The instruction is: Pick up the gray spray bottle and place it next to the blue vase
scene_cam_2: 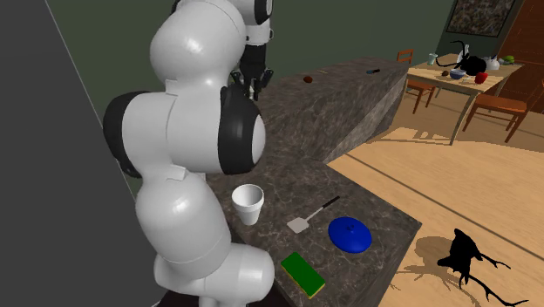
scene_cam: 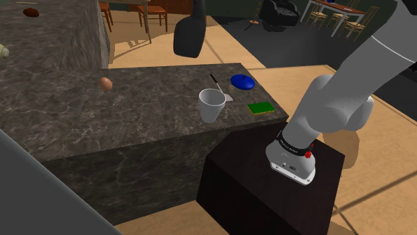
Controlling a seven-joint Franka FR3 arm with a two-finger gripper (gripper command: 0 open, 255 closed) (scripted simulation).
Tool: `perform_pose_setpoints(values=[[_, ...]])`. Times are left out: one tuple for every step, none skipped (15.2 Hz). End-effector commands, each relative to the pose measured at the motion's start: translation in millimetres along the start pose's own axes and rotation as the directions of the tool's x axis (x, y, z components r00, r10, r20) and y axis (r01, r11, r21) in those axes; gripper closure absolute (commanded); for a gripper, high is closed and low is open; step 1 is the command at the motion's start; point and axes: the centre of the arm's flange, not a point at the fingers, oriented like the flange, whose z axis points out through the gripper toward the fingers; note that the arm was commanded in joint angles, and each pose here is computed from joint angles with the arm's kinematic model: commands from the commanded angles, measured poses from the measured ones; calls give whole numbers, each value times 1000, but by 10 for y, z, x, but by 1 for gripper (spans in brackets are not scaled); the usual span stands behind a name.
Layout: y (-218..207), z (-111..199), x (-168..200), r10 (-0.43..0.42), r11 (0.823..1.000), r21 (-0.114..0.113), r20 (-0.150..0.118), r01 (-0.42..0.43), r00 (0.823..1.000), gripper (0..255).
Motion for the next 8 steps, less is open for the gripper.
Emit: perform_pose_setpoints(values=[[204,81,-162,-2,1000,0,0,2,1000,255],[308,112,-237,-2,1000,0,0,2,1000,255],[413,143,-312,-2,1000,0,0,2,1000,255],[517,174,-386,-2,1000,0,0,2,1000,255],[621,204,-461,-2,1000,0,0,2,1000,255],[726,235,-536,-2,1000,0,0,2,1000,255],[830,266,-610,-2,1000,0,0,2,1000,255],[934,297,-685,-2,1000,0,0,2,1000,255]])
